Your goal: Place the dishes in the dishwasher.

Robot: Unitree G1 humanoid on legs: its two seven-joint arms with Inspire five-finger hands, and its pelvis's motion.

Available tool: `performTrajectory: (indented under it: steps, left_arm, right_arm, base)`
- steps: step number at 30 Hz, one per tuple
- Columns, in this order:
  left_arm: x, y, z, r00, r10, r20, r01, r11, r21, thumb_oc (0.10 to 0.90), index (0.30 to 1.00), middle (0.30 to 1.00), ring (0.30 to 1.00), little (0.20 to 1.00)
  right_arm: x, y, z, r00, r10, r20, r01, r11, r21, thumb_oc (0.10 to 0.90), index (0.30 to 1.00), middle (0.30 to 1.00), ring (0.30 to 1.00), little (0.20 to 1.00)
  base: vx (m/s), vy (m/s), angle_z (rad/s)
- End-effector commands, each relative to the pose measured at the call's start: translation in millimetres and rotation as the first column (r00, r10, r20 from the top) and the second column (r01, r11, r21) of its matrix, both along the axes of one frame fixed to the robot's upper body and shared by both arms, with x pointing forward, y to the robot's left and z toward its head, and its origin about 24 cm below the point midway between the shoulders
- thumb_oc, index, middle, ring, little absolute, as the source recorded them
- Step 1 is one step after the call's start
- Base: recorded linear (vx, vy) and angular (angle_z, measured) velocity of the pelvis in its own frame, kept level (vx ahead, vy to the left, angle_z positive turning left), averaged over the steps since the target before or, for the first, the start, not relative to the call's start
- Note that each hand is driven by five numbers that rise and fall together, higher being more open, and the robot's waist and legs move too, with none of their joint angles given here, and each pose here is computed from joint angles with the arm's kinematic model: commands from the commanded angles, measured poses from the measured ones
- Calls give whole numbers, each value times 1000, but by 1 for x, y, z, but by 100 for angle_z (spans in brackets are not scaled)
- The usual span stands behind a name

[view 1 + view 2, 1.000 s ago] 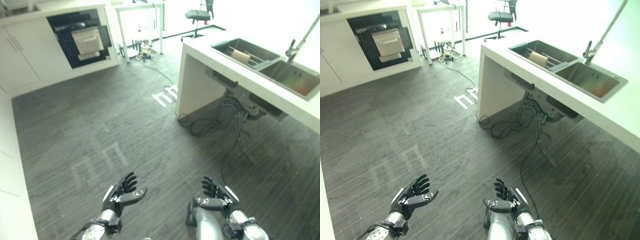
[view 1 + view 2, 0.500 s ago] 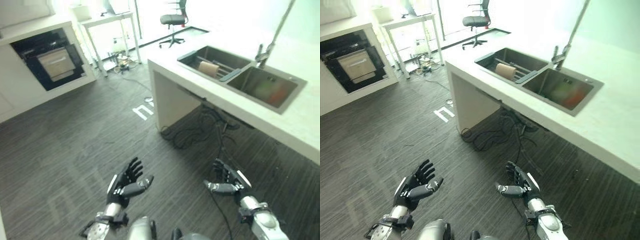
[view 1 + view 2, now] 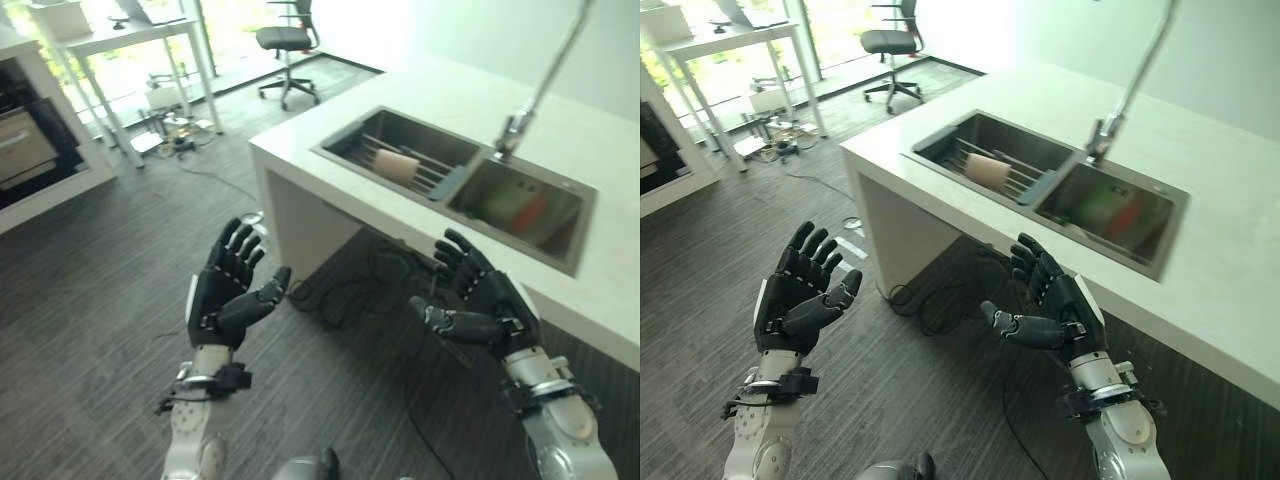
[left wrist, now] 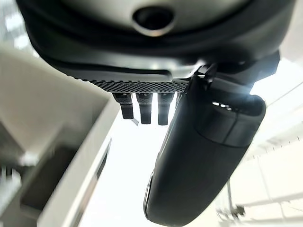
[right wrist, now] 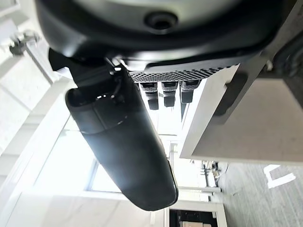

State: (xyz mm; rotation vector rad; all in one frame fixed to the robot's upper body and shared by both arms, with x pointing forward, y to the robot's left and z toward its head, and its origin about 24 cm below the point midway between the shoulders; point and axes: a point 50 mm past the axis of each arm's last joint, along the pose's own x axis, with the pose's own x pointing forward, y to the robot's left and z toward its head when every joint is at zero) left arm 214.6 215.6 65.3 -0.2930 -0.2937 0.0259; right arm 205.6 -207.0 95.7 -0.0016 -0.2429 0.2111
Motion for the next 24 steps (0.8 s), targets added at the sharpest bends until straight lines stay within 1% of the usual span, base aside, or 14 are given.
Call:
performTrajectory:
  steps: [1, 4, 6, 9, 11, 17, 18, 19, 20, 24]
  left_arm:
    - [-5, 0, 61, 947, -47, 318, 1, 990, 141, 800, 900, 900, 900, 900]
    - [-4, 4, 70, 933, -40, 358, -13, 989, 144, 800, 900, 900, 900, 900]
    - [-5, 6, 73, 926, -32, 376, -25, 989, 146, 800, 900, 900, 900, 900]
    - [-8, 3, 76, 923, -15, 384, -42, 990, 138, 800, 900, 900, 900, 900]
    - [-8, 2, 76, 927, -25, 374, -29, 990, 138, 800, 900, 900, 900, 900]
    - [-8, 2, 76, 928, -26, 372, -27, 990, 136, 800, 900, 900, 900, 900]
    - [-8, 2, 76, 928, -26, 372, -27, 990, 136, 800, 900, 900, 900, 900]
    - [-9, 0, 83, 904, -10, 428, -36, 994, 101, 800, 900, 900, 900, 900]
    - [-8, -6, 87, 890, -21, 456, -22, 996, 88, 800, 900, 900, 900, 900]
    - [-7, -8, 84, 895, -37, 444, -2, 996, 87, 800, 900, 900, 900, 900]
  right_arm:
    - [5, 2, 45, 957, -16, 290, 3, 999, 45, 800, 900, 900, 900, 900]
    - [4, -4, 49, 953, -37, 302, 19, 998, 59, 800, 900, 900, 900, 900]
    - [3, -6, 48, 953, -39, 301, 21, 998, 62, 800, 900, 900, 900, 900]
    - [0, -8, 47, 951, -41, 306, 20, 997, 71, 800, 900, 900, 900, 900]
    - [-2, -9, 48, 946, -64, 317, 48, 997, 57, 800, 900, 900, 900, 900]
    - [-2, -9, 48, 946, -68, 317, 53, 997, 57, 800, 900, 900, 900, 900]
    - [-2, -9, 48, 946, -68, 317, 53, 997, 57, 800, 900, 900, 900, 900]
    - [2, -7, 55, 930, -97, 354, 79, 995, 67, 800, 900, 900, 900, 900]
    - [2, -9, 59, 917, -105, 385, 106, 994, 20, 800, 900, 900, 900, 900]
    - [2, -12, 63, 909, -122, 398, 131, 991, 6, 800, 900, 900, 900, 900]
  base:
    - [163, 4, -41]
    - [230, -87, -19]
    - [176, -81, 45]
    - [546, -261, -14]
    - [351, -214, 19]
    - [32, -22, 6]
    - [686, -435, -12]
    - [909, -652, -21]
    - [933, -684, -27]
    - [198, -163, -5]
